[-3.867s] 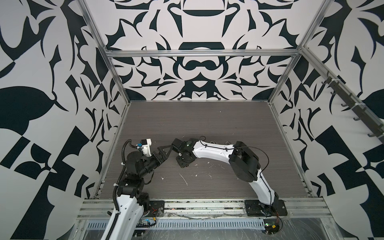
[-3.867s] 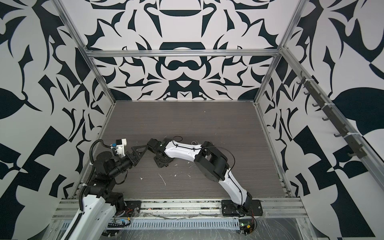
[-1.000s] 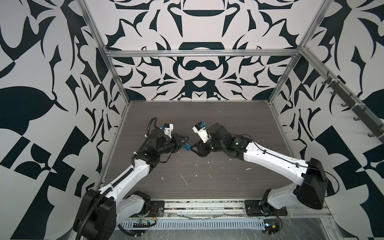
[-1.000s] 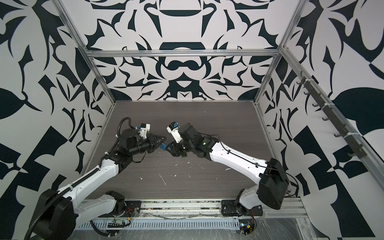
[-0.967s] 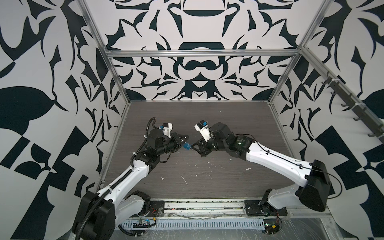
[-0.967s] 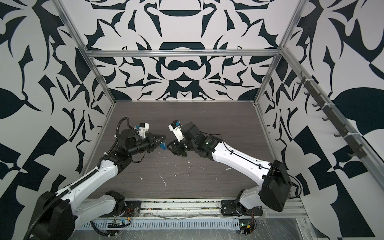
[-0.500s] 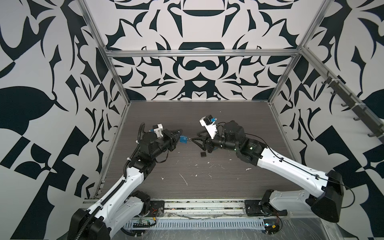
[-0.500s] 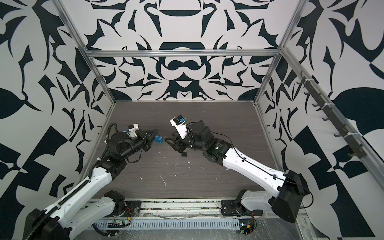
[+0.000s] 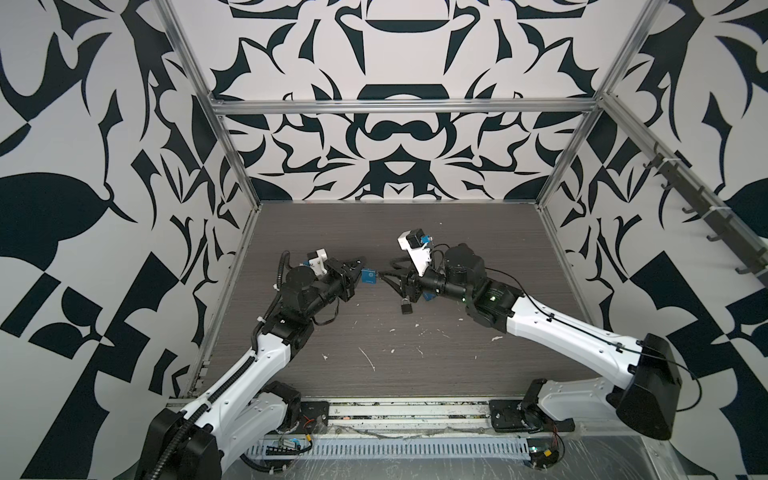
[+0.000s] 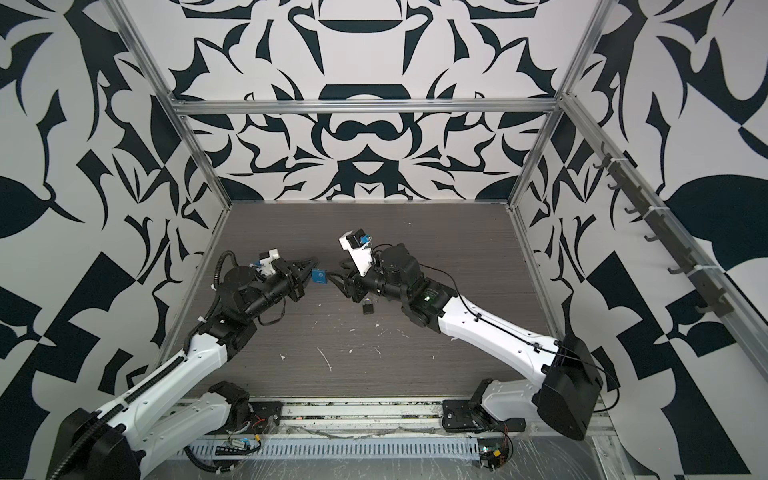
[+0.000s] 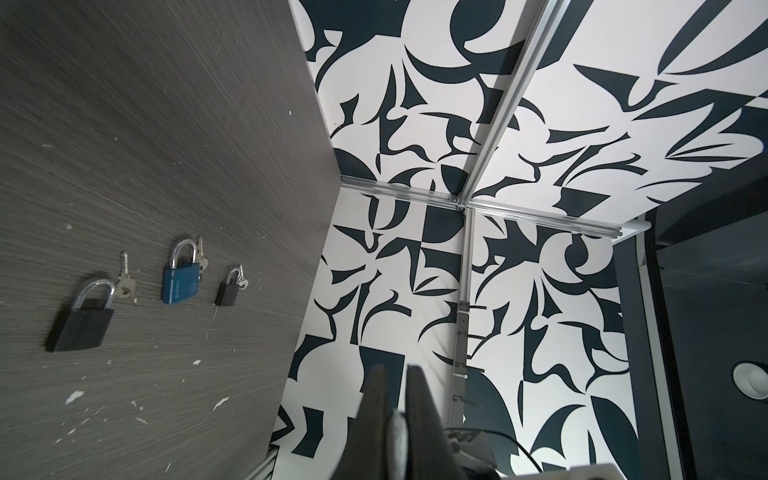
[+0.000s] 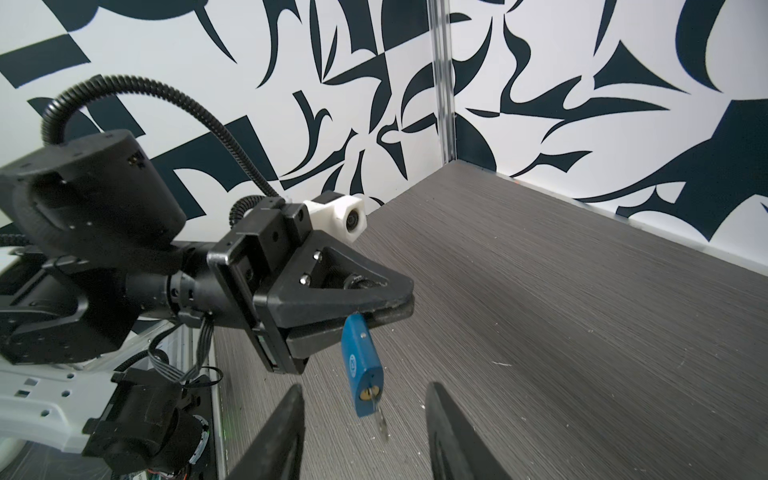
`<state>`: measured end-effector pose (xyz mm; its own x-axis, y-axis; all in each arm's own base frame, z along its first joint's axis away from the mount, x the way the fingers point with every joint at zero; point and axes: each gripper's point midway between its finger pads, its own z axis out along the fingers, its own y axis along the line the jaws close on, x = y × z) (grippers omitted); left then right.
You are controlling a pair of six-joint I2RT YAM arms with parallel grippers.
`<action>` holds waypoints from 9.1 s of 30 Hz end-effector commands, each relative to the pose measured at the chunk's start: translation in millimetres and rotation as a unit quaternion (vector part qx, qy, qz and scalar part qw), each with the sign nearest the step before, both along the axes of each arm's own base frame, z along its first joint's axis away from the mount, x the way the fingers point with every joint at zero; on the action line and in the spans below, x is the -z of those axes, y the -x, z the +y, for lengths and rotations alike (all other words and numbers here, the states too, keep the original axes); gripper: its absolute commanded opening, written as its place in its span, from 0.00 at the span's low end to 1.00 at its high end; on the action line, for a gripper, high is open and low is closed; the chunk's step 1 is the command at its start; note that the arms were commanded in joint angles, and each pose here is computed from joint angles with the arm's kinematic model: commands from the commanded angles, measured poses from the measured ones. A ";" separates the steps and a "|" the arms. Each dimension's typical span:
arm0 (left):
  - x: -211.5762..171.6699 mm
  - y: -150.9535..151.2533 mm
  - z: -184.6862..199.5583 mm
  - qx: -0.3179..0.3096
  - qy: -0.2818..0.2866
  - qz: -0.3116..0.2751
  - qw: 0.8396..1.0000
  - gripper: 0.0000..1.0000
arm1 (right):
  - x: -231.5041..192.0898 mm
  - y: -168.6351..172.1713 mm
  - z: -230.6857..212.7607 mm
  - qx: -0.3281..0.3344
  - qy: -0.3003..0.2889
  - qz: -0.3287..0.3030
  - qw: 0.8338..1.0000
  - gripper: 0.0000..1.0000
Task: Lock with the key
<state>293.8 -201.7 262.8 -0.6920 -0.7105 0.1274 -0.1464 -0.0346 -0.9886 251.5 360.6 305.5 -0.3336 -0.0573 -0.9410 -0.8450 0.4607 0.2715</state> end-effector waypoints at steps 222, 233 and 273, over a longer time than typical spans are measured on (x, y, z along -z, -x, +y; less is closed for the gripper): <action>-69.7 42.6 -63.5 0.227 -0.159 -0.371 0.886 0.34 | -21.5 -7.0 -38.0 -0.057 -0.193 0.316 0.927 0.00; -71.6 49.9 -67.1 0.256 -0.125 -0.378 0.881 0.35 | -28.5 -1.8 -47.2 -0.045 -0.195 0.304 0.931 0.00; -62.7 57.9 -80.4 0.295 -0.096 -0.367 0.877 0.00 | -28.2 -12.5 -39.4 -0.051 -0.216 0.317 0.922 0.00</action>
